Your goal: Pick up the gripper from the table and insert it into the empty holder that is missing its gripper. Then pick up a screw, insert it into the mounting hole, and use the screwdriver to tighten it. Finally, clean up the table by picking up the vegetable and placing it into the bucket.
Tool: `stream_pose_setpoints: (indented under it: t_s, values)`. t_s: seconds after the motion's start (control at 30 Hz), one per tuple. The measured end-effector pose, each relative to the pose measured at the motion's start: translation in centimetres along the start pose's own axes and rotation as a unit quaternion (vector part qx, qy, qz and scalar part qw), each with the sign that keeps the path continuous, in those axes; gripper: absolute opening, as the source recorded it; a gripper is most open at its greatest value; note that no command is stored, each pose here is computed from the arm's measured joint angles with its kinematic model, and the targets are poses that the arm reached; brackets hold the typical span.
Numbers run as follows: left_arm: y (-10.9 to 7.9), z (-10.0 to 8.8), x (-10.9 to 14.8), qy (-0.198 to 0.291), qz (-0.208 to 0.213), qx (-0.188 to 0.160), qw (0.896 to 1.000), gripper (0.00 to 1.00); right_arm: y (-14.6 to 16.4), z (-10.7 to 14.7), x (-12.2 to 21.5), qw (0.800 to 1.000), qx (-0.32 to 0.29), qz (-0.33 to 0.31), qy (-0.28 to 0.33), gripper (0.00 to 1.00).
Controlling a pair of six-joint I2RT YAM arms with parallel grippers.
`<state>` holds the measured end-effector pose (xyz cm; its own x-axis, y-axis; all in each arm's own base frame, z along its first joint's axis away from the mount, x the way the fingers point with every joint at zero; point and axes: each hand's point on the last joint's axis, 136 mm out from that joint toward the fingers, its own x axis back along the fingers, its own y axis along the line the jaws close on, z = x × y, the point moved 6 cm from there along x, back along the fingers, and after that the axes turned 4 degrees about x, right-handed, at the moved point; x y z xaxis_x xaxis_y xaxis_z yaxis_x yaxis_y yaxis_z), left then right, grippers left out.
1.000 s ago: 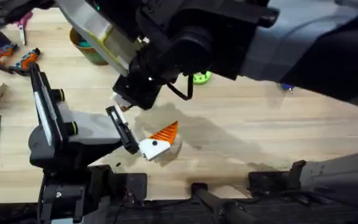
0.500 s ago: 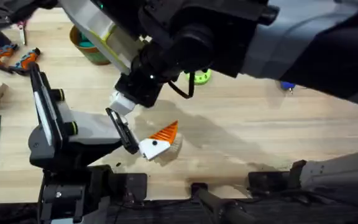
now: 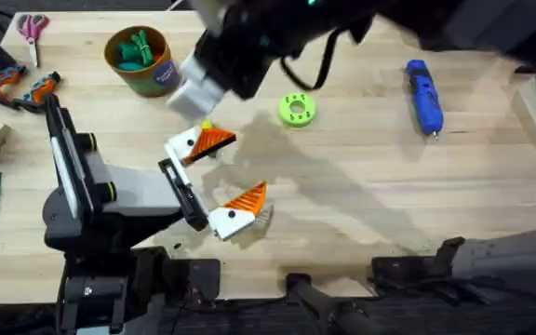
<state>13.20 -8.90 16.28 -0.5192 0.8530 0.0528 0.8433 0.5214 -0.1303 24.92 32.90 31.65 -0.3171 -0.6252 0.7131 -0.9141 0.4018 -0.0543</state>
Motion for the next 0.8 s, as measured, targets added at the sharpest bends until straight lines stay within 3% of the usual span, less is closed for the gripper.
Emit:
stream_pose_setpoints:
  t_s: [0.37, 0.63, 0.67, 0.8]
  values:
    - [0.0, 0.0, 0.0, 0.000, 0.000, 0.000, 1.000, 0.986, -6.0, 1.2, 1.9, 0.997, -0.051, 0.054, 0.003, 0.822]
    - [0.0, 0.0, 0.0, 0.000, 0.000, 0.000, 1.000, 0.991, -7.6, 2.1, 2.4, 0.995, -0.068, 0.068, 0.014, 0.824]
    - [0.0, 0.0, 0.0, 0.000, 0.000, 0.000, 1.000, 0.938, -7.7, 2.3, 2.4, 0.995, -0.070, 0.068, 0.016, 0.824]
    - [0.0, 0.0, 0.0, 0.000, 0.000, 0.000, 1.000, 0.315, -8.2, 2.7, 3.0, 0.994, -0.078, 0.073, 0.020, 0.823]
